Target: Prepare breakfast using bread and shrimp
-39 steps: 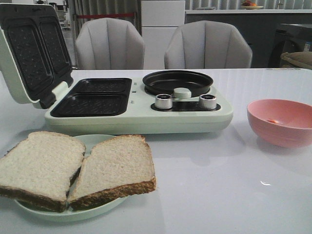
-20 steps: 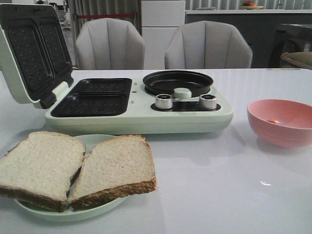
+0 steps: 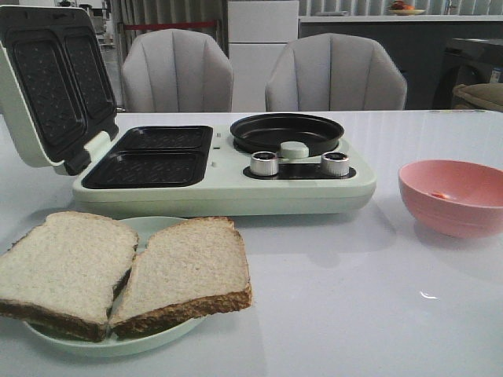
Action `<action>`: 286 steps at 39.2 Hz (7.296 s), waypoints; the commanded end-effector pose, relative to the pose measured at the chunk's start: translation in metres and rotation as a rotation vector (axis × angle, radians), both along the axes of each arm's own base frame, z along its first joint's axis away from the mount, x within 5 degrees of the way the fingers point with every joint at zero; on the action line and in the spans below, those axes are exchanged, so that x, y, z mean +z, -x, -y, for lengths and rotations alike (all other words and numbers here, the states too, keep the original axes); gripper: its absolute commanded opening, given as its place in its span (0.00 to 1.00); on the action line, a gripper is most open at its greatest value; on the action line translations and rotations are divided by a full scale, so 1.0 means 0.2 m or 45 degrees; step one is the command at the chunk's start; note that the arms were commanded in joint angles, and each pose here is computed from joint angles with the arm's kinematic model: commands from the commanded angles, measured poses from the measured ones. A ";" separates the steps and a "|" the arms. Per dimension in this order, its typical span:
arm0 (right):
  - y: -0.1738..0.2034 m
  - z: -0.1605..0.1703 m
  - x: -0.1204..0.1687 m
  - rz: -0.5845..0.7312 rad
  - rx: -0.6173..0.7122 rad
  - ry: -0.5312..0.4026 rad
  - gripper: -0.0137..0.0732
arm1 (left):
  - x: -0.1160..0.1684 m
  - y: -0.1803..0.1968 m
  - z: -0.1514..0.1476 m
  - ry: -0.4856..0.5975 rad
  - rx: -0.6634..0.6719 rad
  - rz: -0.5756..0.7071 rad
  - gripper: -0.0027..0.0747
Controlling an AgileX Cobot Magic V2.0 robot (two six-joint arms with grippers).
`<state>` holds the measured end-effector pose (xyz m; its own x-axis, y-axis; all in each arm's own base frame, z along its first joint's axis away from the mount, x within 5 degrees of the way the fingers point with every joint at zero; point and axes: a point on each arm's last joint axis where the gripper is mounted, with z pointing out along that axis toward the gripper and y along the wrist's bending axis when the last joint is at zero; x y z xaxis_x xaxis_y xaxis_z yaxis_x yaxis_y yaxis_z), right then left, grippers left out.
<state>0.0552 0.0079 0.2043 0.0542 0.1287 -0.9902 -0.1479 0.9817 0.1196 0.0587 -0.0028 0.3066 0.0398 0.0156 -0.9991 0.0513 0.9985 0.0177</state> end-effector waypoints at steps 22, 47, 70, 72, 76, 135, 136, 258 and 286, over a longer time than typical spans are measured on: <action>0.01 0.00 0.05 0.125 -0.009 -0.003 0.32 | 0.07 0.00 0.00 0.011 -0.012 0.089 0.63; 0.01 0.00 0.05 0.125 -0.009 -0.003 0.32 | -0.16 -0.10 0.04 -0.698 -0.219 -0.302 0.63; 0.01 0.00 0.05 0.125 -0.009 -0.003 0.32 | -0.48 -0.34 0.41 -1.701 -0.800 -0.625 0.63; 0.01 0.00 0.05 0.125 -0.009 -0.003 0.32 | -0.51 -0.36 0.43 -1.748 -0.822 -0.659 0.63; 0.01 0.00 0.05 0.125 -0.009 -0.003 0.32 | -0.57 -0.40 0.47 -1.822 -0.873 -0.712 0.63; 0.01 0.00 0.05 0.124 -0.009 -0.003 0.32 | -0.57 -0.72 0.59 -2.083 -0.824 -0.685 0.18; 0.01 0.00 0.05 0.124 -0.009 -0.003 0.32 | -0.56 -0.71 0.58 -2.078 -0.815 -0.674 0.18; 0.01 0.00 0.05 0.123 -0.009 -0.003 0.32 | -0.27 -1.72 0.67 -1.510 -0.533 -0.410 0.78; 0.01 0.00 0.05 0.123 -0.009 -0.003 0.32 | 0.68 -0.93 0.44 -0.363 -0.318 -0.252 0.77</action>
<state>0.0552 0.0079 0.2043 0.0541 0.1289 -0.9902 -0.1479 0.9817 0.1197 0.2740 -0.1021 0.4071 -0.1707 0.4538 -0.8746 0.3486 0.8580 0.3772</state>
